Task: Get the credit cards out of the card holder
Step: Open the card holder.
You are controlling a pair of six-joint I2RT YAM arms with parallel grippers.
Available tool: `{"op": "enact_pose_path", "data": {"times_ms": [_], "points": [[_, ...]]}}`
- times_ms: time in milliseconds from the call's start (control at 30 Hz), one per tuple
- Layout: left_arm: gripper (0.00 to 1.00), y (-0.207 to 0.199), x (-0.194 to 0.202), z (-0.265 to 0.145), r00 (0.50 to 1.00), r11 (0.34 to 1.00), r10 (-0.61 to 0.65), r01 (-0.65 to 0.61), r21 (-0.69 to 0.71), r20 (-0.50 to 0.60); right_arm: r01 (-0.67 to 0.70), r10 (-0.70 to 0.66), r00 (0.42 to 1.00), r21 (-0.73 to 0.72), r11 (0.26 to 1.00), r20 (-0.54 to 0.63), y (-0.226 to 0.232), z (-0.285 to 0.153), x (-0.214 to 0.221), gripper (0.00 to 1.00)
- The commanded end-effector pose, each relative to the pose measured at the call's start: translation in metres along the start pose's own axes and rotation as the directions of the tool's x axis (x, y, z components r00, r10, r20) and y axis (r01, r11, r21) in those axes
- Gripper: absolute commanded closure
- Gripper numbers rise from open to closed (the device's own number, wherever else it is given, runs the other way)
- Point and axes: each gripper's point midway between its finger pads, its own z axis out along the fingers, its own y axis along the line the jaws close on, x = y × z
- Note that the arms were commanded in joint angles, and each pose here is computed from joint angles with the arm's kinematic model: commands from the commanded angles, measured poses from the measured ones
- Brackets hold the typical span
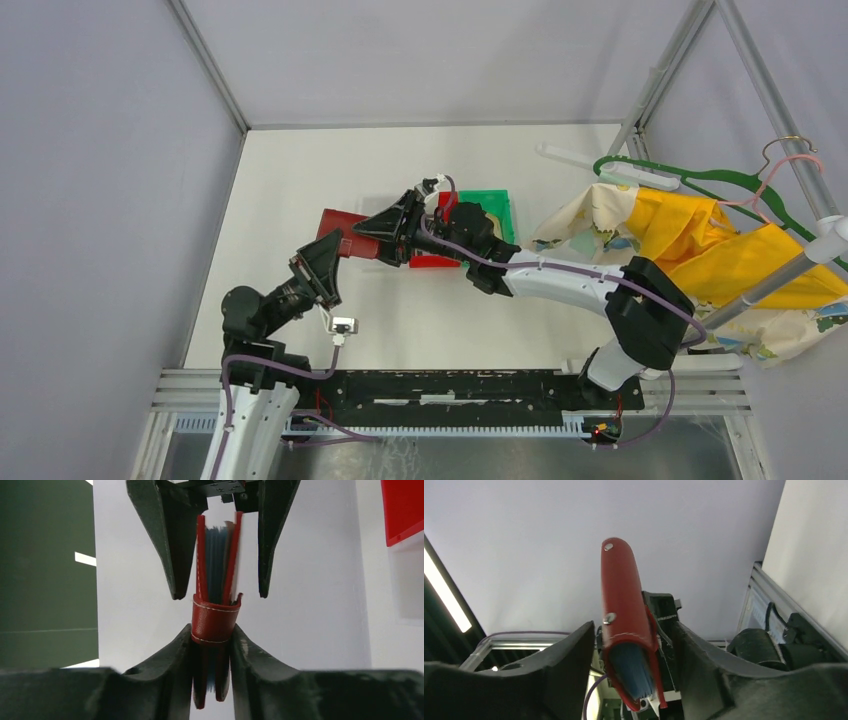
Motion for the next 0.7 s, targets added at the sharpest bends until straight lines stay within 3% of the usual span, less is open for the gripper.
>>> {"op": "enact_pose_path", "data": {"times_ms": [0,67,133,233,300,367,467,533,667], "points": [[0.74,0.037,0.000,0.000,0.999,0.995,0.045,-0.043,-0.087,0.012,0.070,-0.080,0.994,-0.132,0.989,-0.070,0.048,-0.011,0.023,0.28],[0.89,0.036,0.000,0.000,0.998,0.998,-0.054,0.055,-0.037,0.023,0.120,-0.127,0.990,-0.103,0.987,-0.059,0.043,-0.014,0.016,0.13],[0.96,0.030,-0.002,0.000,0.986,0.986,-0.164,0.163,0.046,0.025,0.202,-0.204,0.978,-0.065,0.977,-0.033,0.040,-0.018,0.003,0.02],[0.98,0.015,-0.005,-0.004,0.932,0.916,-0.362,0.359,0.181,-0.012,0.380,-0.380,0.925,-0.014,0.925,-0.022,0.041,-0.023,-0.018,0.02],[0.98,0.007,-0.006,-0.008,0.864,0.829,-0.498,0.499,0.251,-0.072,0.526,-0.526,0.850,0.069,0.848,-0.021,0.038,-0.030,-0.042,0.02],[0.98,-0.005,-0.012,-0.013,0.761,0.695,-0.631,0.641,0.327,-0.152,0.696,-0.703,0.711,0.132,0.706,0.017,0.044,-0.042,-0.066,0.02],[0.98,-0.011,-0.020,-0.017,0.554,0.439,-0.783,0.814,0.380,-0.284,0.894,-0.907,0.416,0.154,0.421,0.060,0.066,-0.063,-0.077,0.02],[0.98,-0.008,-0.030,-0.020,0.430,0.267,-0.830,0.865,0.424,-0.355,0.965,-0.974,0.212,0.139,0.222,0.087,0.079,-0.077,-0.074,0.02],[0.98,-0.018,-0.059,-0.031,0.217,-0.090,-0.838,0.850,0.519,-0.500,0.995,-0.990,-0.086,-0.030,-0.090,0.114,0.086,-0.095,-0.041,0.02]]}}
